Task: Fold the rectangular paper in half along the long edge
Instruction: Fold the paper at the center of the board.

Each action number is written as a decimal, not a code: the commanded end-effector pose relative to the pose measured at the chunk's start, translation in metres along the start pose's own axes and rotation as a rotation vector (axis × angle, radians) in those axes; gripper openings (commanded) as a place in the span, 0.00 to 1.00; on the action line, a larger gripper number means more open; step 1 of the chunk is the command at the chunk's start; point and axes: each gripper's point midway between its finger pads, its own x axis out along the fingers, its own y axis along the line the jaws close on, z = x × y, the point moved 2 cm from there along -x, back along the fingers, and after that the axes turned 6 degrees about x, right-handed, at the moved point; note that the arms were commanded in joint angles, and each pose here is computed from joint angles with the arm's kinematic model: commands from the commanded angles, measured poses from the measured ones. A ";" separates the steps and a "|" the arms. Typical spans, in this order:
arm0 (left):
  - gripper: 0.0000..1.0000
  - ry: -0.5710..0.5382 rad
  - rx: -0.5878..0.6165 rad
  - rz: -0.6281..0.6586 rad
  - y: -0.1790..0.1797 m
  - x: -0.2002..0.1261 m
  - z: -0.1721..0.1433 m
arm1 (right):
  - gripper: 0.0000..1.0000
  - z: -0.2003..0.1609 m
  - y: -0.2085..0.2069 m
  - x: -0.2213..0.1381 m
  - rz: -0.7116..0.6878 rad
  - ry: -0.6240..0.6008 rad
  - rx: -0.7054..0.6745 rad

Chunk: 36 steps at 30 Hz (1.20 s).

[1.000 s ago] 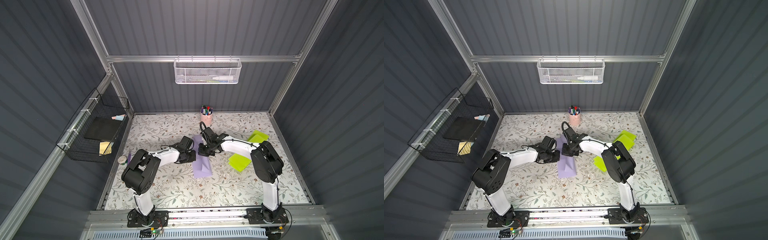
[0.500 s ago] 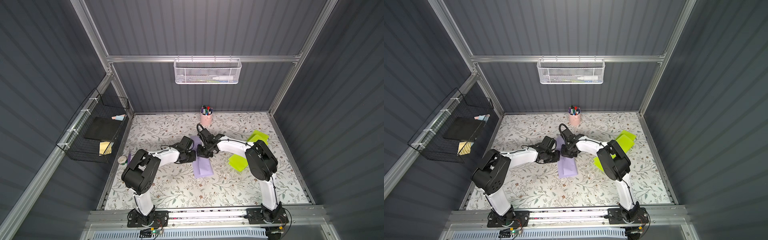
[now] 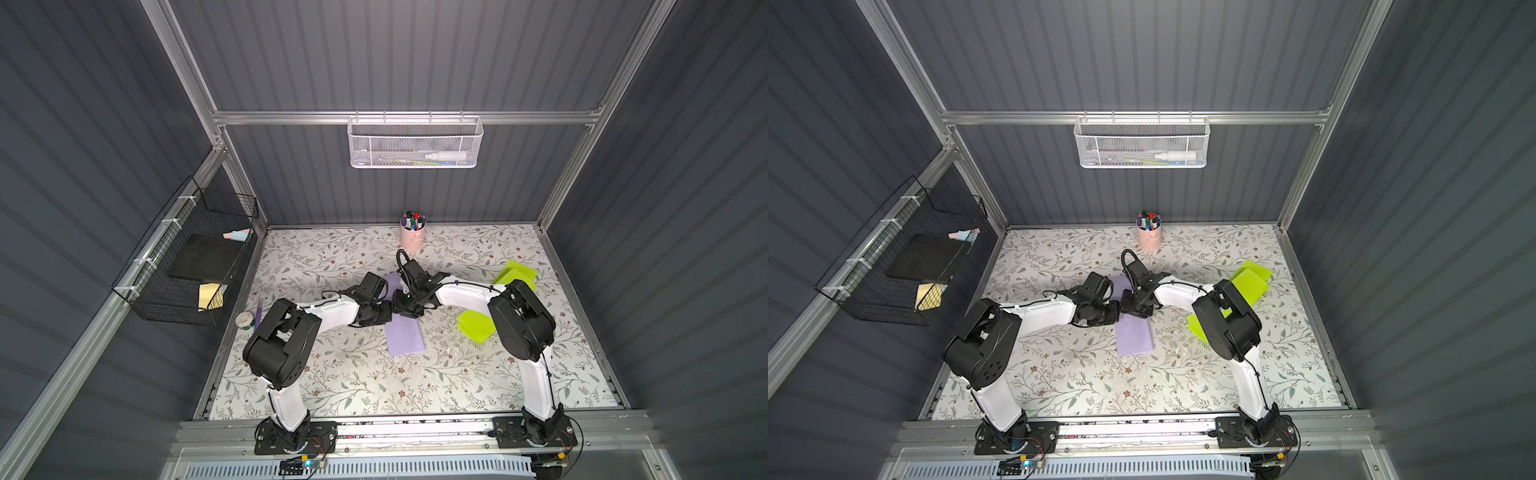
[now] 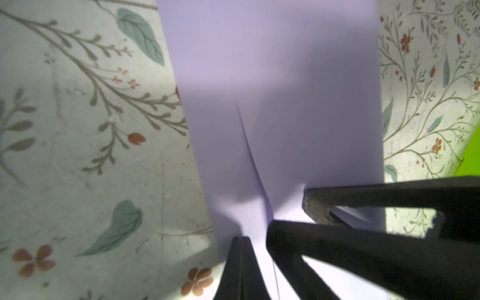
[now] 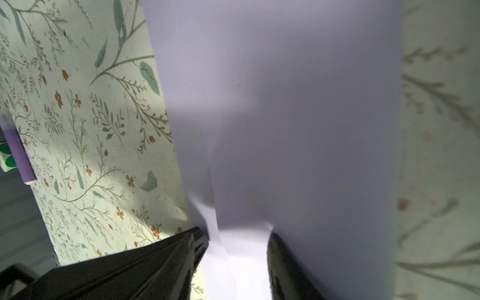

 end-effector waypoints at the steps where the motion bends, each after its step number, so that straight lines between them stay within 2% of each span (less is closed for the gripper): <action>1: 0.00 0.102 -0.018 0.064 0.019 0.009 -0.027 | 0.35 -0.008 -0.018 0.009 -0.004 0.038 0.061; 5: 0.00 0.102 -0.018 0.063 0.018 0.009 -0.027 | 0.10 -0.013 -0.027 0.011 0.024 0.065 0.097; 8: 0.00 0.103 -0.020 0.055 0.016 0.008 -0.026 | 0.00 -0.015 -0.031 0.012 0.027 0.071 0.101; 10: 0.00 0.092 -0.021 0.043 0.012 0.004 -0.022 | 0.00 -0.017 -0.033 0.014 0.023 0.078 0.103; 15: 0.00 -0.026 -0.004 -0.012 -0.010 -0.018 0.016 | 0.00 -0.021 -0.039 0.019 0.013 0.096 0.107; 20: 0.02 -0.062 0.004 -0.039 -0.022 -0.021 0.035 | 0.00 -0.023 -0.040 0.019 0.016 0.100 0.105; 24: 0.03 -0.078 -0.006 -0.050 -0.023 -0.017 0.039 | 0.00 -0.023 -0.042 0.017 0.009 0.098 0.103; 36: 0.02 -0.004 -0.026 -0.008 -0.007 0.017 0.021 | 0.00 -0.021 -0.037 0.009 0.058 0.082 0.101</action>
